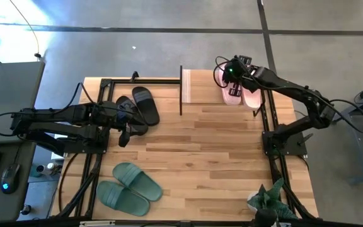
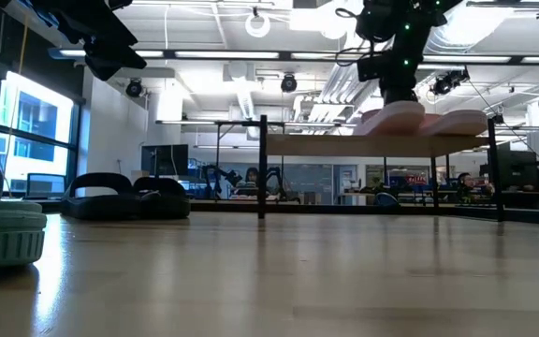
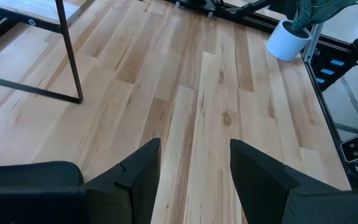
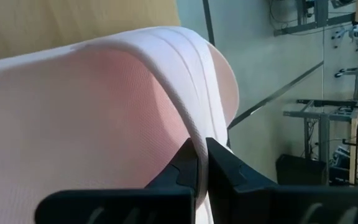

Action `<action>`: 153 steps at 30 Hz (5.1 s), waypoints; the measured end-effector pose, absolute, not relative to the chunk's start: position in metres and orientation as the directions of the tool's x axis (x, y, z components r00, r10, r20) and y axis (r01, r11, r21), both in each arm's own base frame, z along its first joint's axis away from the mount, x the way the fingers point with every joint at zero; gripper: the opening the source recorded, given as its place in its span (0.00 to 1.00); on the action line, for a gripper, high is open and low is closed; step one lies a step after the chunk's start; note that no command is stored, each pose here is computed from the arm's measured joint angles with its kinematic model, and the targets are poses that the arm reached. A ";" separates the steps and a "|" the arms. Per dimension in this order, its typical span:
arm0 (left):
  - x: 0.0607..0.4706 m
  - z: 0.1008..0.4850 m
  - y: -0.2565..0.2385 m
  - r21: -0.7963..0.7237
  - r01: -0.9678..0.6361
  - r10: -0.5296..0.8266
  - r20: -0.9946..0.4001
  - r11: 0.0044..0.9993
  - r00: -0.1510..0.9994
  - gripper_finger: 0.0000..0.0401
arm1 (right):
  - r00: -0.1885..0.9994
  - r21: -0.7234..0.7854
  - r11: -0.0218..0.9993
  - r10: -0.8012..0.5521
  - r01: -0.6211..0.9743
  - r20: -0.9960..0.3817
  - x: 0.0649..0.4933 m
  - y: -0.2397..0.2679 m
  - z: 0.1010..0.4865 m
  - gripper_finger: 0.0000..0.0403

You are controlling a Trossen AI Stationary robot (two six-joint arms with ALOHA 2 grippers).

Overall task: Pick and place slides into the shelf
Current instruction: Put the pink slide on the shelf, then move the left black slide in front of the shelf

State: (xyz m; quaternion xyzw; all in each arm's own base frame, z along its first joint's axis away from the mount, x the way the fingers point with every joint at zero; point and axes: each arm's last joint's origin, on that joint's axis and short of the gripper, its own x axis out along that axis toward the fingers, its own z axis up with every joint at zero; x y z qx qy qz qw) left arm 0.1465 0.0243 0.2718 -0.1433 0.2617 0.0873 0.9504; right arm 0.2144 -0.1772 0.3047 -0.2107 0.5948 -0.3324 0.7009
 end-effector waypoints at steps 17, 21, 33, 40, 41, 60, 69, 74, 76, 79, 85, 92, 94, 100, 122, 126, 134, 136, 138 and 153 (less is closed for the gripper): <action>0.146 0.272 0.024 -0.227 -0.241 0.091 -0.522 0.944 0.848 0.44 | 0.086 -0.645 0.736 -0.670 0.208 -0.737 0.213 -0.174 0.302 0.04; 0.146 0.272 0.024 -0.227 -0.241 0.091 -0.523 0.944 0.848 0.44 | 0.084 -0.641 0.739 -0.666 0.204 -0.741 0.212 -0.174 0.302 0.06; 0.146 0.272 0.024 -0.227 -0.241 0.091 -0.522 0.944 0.848 0.44 | 0.085 -0.638 0.743 -0.662 0.202 -0.745 0.212 -0.174 0.301 0.21; 0.146 0.272 0.024 -0.227 -0.241 0.091 -0.522 0.944 0.848 0.44 | 0.086 -0.635 0.743 -0.661 0.208 -0.745 0.212 -0.174 0.301 0.30; 0.146 0.272 0.024 -0.227 -0.241 0.091 -0.522 0.944 0.848 0.44 | 0.086 -0.635 0.743 -0.662 0.210 -0.745 0.212 -0.174 0.301 0.31; 0.146 0.272 0.024 -0.227 -0.241 0.091 -0.523 0.944 0.848 0.44 | 0.090 -0.620 0.743 -0.656 0.253 -0.750 0.207 -0.169 0.306 0.39; 0.146 0.272 0.024 -0.227 -0.241 0.091 -0.522 0.944 0.848 0.44 | 0.172 -0.561 0.775 -0.619 0.291 -0.766 0.195 -0.157 0.320 0.39; 0.146 0.272 0.024 -0.227 -0.241 0.091 -0.522 0.944 0.848 0.44 | 0.214 -0.547 0.779 -0.616 0.306 -0.758 0.186 -0.143 0.331 0.39; 0.146 0.272 0.024 -0.227 -0.241 0.091 -0.523 0.944 0.847 0.44 | 0.261 -0.512 0.796 -0.595 0.323 -0.760 0.182 -0.133 0.337 0.39; 0.146 0.272 0.024 -0.227 -0.241 0.091 -0.523 0.944 0.848 0.44 | 0.388 -0.400 0.845 -0.522 0.355 -0.759 0.175 -0.116 0.348 0.39; 0.146 0.272 0.024 -0.227 -0.241 0.091 -0.522 0.944 0.848 0.44 | 0.740 -0.045 0.960 -0.241 0.275 -0.628 0.148 -0.074 0.380 0.34; 0.146 0.272 0.024 -0.227 -0.241 0.091 -0.523 0.944 0.848 0.44 | 0.908 0.137 0.967 -0.146 0.215 -0.394 0.090 -0.035 0.409 0.20; 0.146 0.272 0.024 -0.227 -0.241 0.091 -0.522 0.944 0.848 0.44 | 0.928 0.164 0.962 -0.150 0.216 -0.340 0.071 -0.025 0.413 0.14; 0.146 0.272 0.024 -0.227 -0.241 0.091 -0.522 0.944 0.848 0.44 | 0.968 0.262 0.944 -0.153 0.202 -0.196 0.040 -0.010 0.399 0.01; 0.150 0.277 0.025 -0.232 -0.238 0.107 -0.467 0.943 0.878 0.44 | 0.993 0.314 0.947 -0.035 0.069 -0.112 0.042 -0.007 0.369 0.00; 0.159 0.294 0.027 -0.406 -0.251 0.135 -0.292 0.879 0.947 0.44 | 0.992 0.337 0.939 -0.020 0.061 -0.122 0.042 -0.007 0.367 0.00; 0.164 0.328 0.029 -0.566 -0.101 0.166 0.064 0.818 0.984 0.44 | 0.990 0.329 0.942 -0.027 0.070 -0.135 0.042 -0.007 0.366 0.00; 0.165 0.331 0.029 -0.567 -0.083 0.167 0.097 0.820 0.981 0.44 | 0.990 0.329 0.942 -0.028 0.071 -0.135 0.042 -0.007 0.366 0.00; 0.164 0.336 0.029 -0.569 -0.049 0.166 0.156 0.821 0.974 0.44 | 0.990 0.329 0.942 -0.028 0.071 -0.135 0.042 -0.007 0.366 0.00; 0.151 0.381 0.027 -0.417 0.035 0.171 0.446 0.908 0.878 0.44 | 0.990 0.329 0.942 -0.028 0.072 -0.136 0.042 -0.007 0.366 0.00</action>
